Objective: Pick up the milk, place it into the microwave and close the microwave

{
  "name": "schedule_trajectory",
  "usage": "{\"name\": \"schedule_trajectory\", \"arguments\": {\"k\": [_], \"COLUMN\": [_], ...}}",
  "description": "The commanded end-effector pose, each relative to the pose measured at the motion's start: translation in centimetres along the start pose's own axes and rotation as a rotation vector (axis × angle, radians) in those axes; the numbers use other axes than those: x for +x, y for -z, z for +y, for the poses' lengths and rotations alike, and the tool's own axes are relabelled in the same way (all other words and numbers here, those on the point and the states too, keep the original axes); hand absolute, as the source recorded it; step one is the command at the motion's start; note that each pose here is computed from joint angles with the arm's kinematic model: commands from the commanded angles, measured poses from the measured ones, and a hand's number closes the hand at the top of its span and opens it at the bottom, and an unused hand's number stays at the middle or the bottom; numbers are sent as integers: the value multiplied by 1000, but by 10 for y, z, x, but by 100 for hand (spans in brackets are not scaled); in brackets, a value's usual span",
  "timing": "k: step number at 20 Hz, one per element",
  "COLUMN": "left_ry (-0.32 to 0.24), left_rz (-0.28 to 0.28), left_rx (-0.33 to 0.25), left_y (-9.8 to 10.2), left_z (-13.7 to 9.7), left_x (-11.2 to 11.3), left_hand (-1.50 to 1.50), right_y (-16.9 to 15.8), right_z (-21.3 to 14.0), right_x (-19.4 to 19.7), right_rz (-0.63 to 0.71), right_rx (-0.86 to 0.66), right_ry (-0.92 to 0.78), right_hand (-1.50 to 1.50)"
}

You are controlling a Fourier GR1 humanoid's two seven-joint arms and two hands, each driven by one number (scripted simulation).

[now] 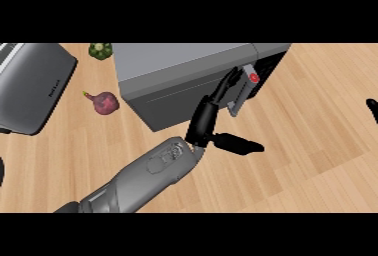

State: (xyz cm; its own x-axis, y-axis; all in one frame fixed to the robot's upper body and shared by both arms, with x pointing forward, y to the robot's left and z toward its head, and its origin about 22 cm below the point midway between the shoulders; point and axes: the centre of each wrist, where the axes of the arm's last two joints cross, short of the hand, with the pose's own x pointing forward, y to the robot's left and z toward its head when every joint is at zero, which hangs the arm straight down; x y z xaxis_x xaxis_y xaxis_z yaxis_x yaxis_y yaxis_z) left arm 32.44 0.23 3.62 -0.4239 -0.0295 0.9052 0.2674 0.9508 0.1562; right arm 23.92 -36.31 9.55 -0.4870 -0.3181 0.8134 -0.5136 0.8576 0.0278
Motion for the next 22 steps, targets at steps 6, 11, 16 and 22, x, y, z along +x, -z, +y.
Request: {"name": "schedule_trajectory", "arguments": {"k": [6,11,16,22], "left_ry": [3,4,-2,-9], "left_rz": [-9,-11,-22,-36], "left_rx": [49,71,69,86], "left_y": [18,14,15,17], "left_z": [2,4,3,4], "left_x": [3,-3,-3,-3], "left_hand": [-150,-150,-150,-150], "right_y": [15,16,17,23], "right_z": [-9,-13,-16,-19], "right_x": [12,16,16,21], "right_rz": [-4,-4,19,10], "right_rx": [24,20,23,33], "right_ry": [-5,0,9,18], "right_hand": [-150,-150,-150,-150]}}
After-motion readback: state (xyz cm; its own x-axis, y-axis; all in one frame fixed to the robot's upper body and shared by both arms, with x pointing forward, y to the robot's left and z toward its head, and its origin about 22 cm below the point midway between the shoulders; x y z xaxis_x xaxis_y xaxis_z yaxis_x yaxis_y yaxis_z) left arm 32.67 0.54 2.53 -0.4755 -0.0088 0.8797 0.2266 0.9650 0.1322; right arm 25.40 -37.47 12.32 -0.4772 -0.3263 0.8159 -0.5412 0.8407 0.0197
